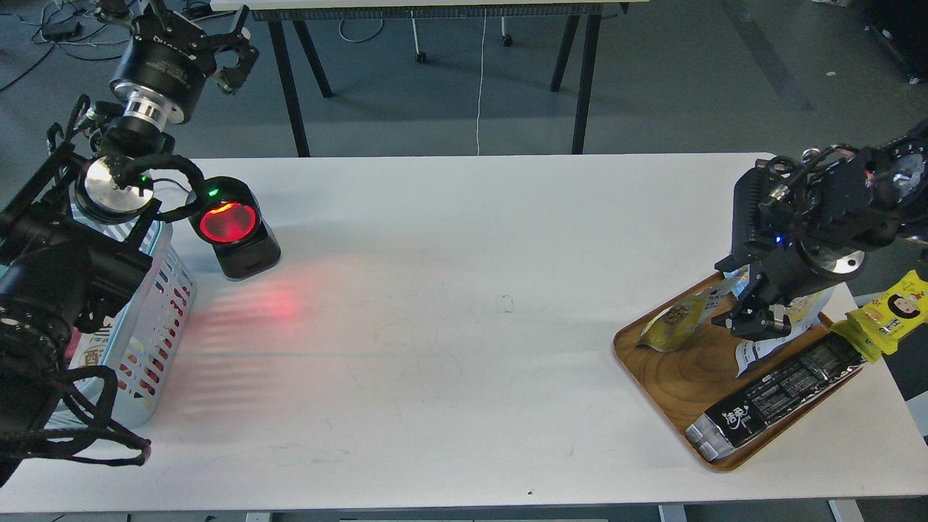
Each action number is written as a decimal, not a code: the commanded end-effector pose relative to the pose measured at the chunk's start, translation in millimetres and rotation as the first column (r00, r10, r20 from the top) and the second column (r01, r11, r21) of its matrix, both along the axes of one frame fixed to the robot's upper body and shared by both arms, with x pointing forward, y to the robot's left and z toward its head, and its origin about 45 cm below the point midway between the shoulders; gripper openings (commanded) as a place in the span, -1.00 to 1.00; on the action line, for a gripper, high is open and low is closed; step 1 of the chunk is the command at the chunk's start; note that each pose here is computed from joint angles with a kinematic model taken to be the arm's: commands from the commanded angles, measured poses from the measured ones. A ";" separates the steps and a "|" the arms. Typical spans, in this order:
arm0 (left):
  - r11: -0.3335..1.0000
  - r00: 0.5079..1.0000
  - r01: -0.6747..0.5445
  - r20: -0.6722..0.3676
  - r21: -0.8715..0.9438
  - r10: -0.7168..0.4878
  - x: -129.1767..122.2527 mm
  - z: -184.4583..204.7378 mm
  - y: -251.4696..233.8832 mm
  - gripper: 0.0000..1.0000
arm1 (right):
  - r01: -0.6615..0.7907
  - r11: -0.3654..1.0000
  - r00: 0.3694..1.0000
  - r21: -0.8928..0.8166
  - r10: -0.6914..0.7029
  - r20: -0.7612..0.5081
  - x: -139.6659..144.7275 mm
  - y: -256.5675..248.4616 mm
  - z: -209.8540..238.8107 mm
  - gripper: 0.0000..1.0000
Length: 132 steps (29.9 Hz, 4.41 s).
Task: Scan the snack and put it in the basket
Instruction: 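Reach the right gripper to the tray and grasp the yellow snack bag, then carry the yellow snack bag with the right gripper toward the table center, then release the bag upright on the table and lift the right gripper away, then reach the left gripper to the standing bag and grasp it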
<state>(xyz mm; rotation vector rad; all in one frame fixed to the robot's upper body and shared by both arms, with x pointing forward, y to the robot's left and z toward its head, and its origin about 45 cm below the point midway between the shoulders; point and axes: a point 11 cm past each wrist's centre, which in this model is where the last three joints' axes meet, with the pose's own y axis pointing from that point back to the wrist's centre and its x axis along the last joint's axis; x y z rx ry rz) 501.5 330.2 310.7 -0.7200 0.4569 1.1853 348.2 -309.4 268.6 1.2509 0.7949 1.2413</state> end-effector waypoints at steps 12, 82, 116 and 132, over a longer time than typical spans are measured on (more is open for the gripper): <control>1.000 1.000 0.000 -0.003 0.005 0.000 -0.1 -0.5 0.8 0.99 | -0.001 0.999 1.000 0.040 0.000 0.017 9.2 3.9 -8.3 -0.51; 0.998 0.999 -0.033 -0.009 0.052 0.034 -5.3 -2.5 22.1 0.99 | -0.228 0.894 0.971 0.385 0.237 0.025 27.3 256.5 -0.7 -0.37; 0.192 0.866 -0.066 0.152 0.979 -0.477 -43.0 161.4 -82.1 0.96 | 0.539 -0.348 0.635 0.767 -0.432 -0.641 123.9 32.2 99.2 0.98; -0.413 0.591 -0.585 0.019 0.698 -0.806 -108.3 118.7 -220.3 0.91 | 0.403 -0.913 0.370 0.058 0.105 -0.923 128.0 -85.3 49.1 0.98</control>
